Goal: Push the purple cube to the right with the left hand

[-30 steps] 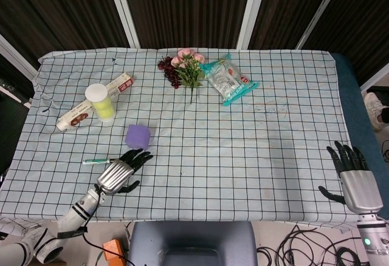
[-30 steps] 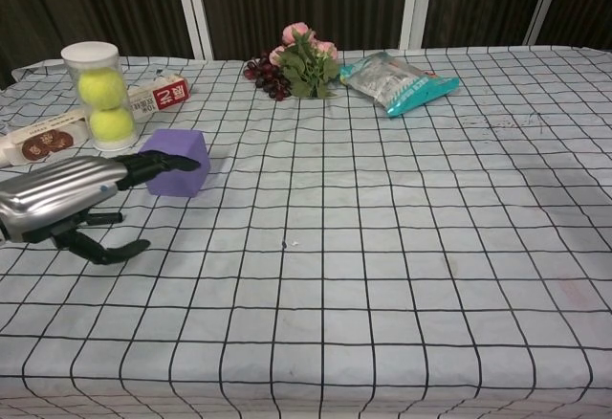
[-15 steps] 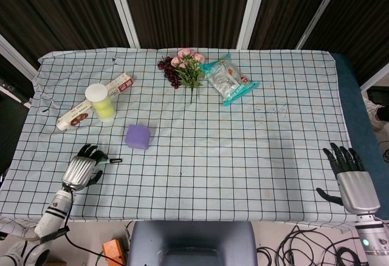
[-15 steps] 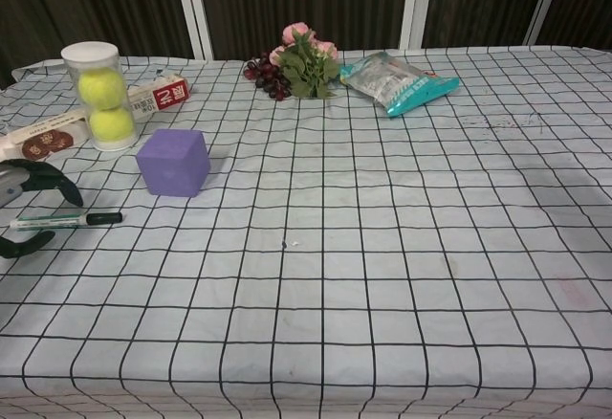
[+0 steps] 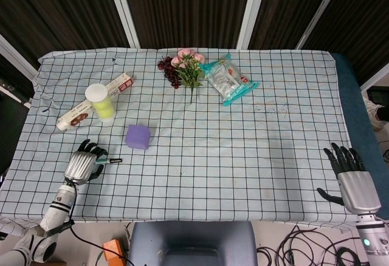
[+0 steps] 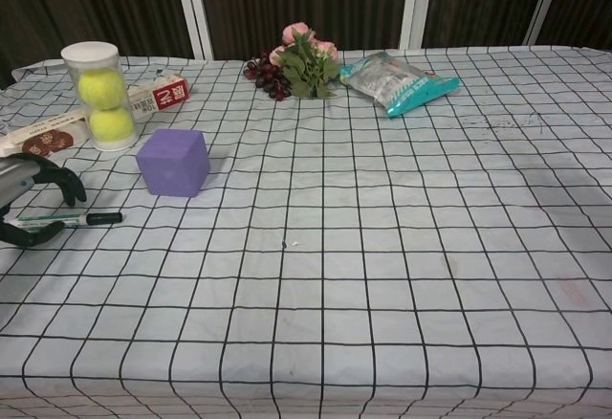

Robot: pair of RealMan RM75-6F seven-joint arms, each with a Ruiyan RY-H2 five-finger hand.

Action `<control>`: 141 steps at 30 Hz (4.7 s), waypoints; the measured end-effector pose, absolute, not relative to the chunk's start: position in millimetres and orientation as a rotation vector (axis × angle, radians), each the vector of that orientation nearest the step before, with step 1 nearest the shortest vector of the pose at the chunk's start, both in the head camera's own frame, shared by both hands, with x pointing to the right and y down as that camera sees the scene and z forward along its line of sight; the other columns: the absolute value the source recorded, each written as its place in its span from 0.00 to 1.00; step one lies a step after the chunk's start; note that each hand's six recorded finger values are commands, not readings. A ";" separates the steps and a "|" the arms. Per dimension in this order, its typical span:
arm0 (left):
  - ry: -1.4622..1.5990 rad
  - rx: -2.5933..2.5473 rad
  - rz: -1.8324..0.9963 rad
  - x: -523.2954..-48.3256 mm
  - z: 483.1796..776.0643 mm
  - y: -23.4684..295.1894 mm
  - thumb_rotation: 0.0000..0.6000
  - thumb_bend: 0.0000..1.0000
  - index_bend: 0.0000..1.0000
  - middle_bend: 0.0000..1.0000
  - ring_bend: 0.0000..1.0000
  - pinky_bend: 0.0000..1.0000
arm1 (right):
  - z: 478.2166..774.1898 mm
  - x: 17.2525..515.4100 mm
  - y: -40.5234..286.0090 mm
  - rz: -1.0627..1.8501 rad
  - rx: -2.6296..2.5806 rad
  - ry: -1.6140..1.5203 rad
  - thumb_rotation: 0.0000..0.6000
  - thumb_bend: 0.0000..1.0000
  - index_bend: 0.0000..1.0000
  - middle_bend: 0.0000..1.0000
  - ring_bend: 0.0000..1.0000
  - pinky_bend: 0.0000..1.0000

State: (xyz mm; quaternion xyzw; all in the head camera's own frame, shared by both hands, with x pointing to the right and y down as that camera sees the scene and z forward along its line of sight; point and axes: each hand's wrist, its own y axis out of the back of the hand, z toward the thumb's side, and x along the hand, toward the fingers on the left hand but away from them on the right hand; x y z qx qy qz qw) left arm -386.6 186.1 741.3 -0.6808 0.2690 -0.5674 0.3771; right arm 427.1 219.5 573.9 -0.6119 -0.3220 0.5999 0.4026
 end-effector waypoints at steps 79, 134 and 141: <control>0.654 -1.671 -1.278 -358.1 757.3 86.1 1.00 0.55 0.79 0.89 0.54 0.19 | 568.6 434.1 219.0 1.521 -1.556 -0.844 1.00 0.31 0.00 0.00 0.00 0.00; 0.639 -1.629 -1.033 -267.6 738.9 113.1 1.00 0.54 0.80 0.90 0.54 0.18 | 562.1 434.5 221.0 1.498 -1.580 -0.852 1.00 0.31 0.00 0.00 0.00 0.00; 0.656 -1.561 -1.164 -338.7 730.3 139.1 1.00 0.54 0.80 0.90 0.54 0.18 | 564.2 430.5 221.7 1.494 -1.581 -0.843 1.00 0.31 0.00 0.00 0.00 0.00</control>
